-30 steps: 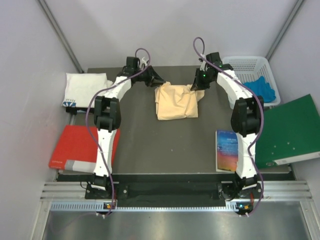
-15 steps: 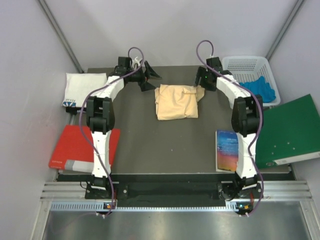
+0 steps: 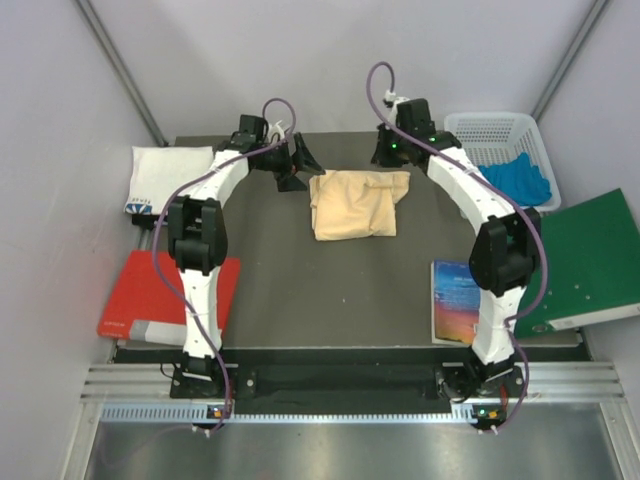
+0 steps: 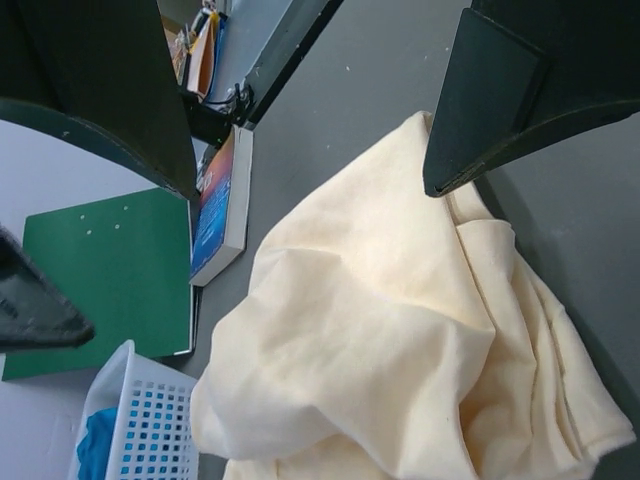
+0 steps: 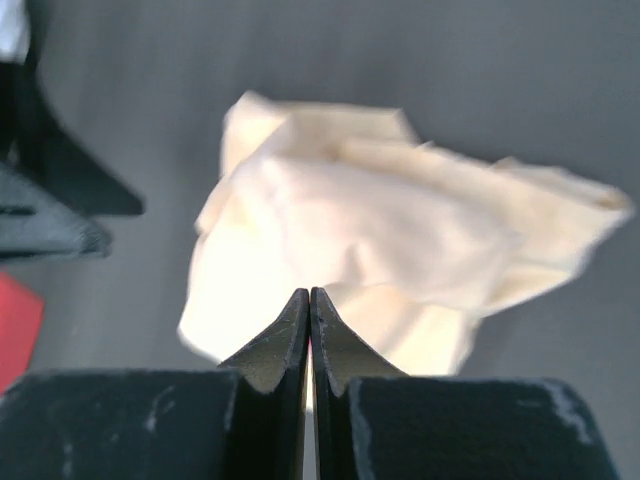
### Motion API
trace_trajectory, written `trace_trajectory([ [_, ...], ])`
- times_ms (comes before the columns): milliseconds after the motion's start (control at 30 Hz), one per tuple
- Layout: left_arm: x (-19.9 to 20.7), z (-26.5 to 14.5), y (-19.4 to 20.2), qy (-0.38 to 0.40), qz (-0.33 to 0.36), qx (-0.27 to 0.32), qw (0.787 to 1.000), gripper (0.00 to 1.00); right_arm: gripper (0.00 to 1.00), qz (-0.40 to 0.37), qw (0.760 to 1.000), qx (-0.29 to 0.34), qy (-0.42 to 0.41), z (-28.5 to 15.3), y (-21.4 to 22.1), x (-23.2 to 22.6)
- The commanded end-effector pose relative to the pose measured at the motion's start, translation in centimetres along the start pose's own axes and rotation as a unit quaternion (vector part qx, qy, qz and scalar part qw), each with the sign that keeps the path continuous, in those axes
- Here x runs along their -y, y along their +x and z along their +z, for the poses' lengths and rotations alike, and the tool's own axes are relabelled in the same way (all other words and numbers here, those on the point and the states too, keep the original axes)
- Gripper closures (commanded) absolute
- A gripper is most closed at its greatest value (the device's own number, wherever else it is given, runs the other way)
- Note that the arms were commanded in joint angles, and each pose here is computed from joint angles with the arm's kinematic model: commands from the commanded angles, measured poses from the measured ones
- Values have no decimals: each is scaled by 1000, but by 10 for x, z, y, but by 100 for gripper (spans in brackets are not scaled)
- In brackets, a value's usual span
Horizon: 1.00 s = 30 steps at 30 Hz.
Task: Fold and stack the t-shirts
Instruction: Smooth out wrinkles on the folded tshirt
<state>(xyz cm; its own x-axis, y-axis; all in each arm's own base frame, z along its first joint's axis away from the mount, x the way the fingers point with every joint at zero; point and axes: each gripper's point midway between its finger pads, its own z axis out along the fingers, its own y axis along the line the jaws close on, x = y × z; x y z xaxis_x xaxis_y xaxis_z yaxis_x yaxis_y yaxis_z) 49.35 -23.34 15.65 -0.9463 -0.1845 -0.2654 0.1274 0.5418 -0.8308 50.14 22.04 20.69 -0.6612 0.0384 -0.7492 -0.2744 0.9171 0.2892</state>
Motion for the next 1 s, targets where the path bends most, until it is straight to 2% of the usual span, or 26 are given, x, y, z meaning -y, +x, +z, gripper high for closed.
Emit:
trace_trajectory([
  [0,8,8,16,-10,13,-16,1000,1,100,-3,991,-89,-100,16,43,-36],
  [67,9,14,17,-9,9,-19,1000,1,100,5,986,-108,-123,25,54,-41],
  [200,5,30,16,-13,3,-23,1000,1,100,11,987,-110,-113,40,55,-35],
  [300,2,45,15,-17,-7,-30,999,1,100,18,991,-110,-75,56,51,-19],
  [533,1,76,18,10,-28,-49,998,1,100,23,998,-50,43,103,32,28],
  [733,3,76,20,5,-24,-50,998,1,100,21,991,-41,124,140,52,67],
  [900,18,65,11,9,1,-33,999,1,100,11,986,-23,162,128,44,80],
  [967,30,60,5,19,17,-21,999,1,100,11,987,20,162,101,12,73],
])
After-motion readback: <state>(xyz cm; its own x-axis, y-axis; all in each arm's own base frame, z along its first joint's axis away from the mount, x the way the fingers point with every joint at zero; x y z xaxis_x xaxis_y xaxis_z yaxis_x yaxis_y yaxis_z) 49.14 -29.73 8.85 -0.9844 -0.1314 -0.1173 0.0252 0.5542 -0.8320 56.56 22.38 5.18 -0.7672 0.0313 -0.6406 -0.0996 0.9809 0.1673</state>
